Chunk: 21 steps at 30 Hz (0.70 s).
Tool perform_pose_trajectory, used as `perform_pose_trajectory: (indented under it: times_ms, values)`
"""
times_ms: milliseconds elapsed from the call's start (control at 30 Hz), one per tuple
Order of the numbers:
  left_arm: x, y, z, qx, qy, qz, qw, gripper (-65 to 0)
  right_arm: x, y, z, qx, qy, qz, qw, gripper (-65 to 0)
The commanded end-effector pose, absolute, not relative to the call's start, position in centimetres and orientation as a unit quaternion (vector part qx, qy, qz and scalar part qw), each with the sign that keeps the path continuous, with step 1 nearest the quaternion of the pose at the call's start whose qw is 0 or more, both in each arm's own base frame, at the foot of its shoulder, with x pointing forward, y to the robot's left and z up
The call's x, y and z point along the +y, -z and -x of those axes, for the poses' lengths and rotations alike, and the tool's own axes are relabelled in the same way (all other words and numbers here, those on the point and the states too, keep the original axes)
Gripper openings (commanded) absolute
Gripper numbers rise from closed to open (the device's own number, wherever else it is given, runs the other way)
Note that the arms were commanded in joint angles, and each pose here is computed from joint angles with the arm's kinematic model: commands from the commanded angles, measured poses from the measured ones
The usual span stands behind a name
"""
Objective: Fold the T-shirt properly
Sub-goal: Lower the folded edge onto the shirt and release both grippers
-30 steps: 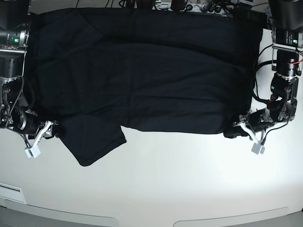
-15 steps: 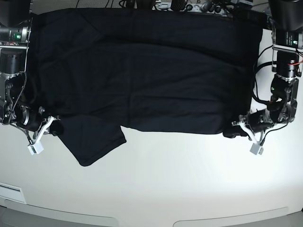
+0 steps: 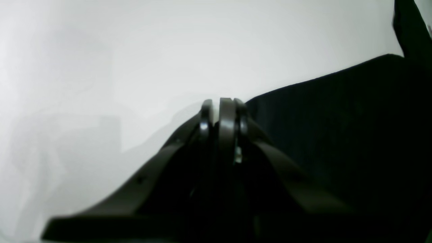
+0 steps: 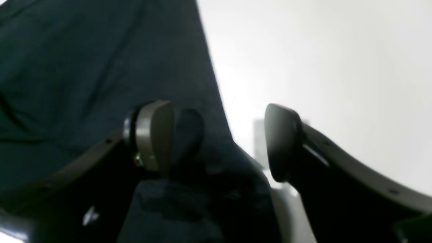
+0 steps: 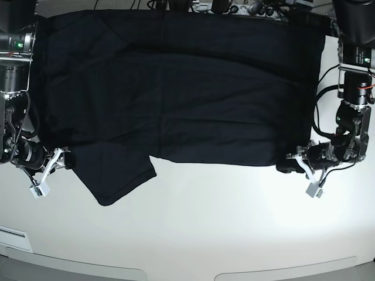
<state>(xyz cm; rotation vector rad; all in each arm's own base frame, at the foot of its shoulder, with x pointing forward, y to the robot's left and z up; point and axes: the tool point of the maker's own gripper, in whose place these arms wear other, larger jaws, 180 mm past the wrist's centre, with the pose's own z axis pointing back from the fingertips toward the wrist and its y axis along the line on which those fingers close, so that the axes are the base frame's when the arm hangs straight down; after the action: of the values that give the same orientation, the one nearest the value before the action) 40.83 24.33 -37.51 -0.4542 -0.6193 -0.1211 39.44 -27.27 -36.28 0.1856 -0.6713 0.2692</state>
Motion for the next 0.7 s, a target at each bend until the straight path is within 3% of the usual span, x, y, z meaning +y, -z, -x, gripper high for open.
perform_pose_trajectory:
  times_ms: [0, 433, 567, 667]
  values:
    - [25.4, 37.1, -41.0, -0.297, 0.063, 0.201, 0.932, -65.0, -28.0, 34.5, -40.7, -0.356, -0.121, -0.093, 0.922, -21.4]
    - [26.0, 37.8, -40.5, -0.281, 0.077, 0.177, 0.94, -65.0, -25.0, 39.8, -39.1, -0.341, -0.087, -0.195, 0.916, -22.9]
    - [26.2, 37.8, -40.5, -0.28, 0.078, 0.174, 0.941, -65.0, -23.8, 39.1, -39.3, -0.334, -0.077, -0.227, 0.912, -32.7]
    - [26.1, 37.8, -40.5, -0.28, 0.078, 0.175, 0.941, -65.0, -23.6, 38.2, -39.9, -0.335, -0.079, -0.235, 0.909, -51.0]
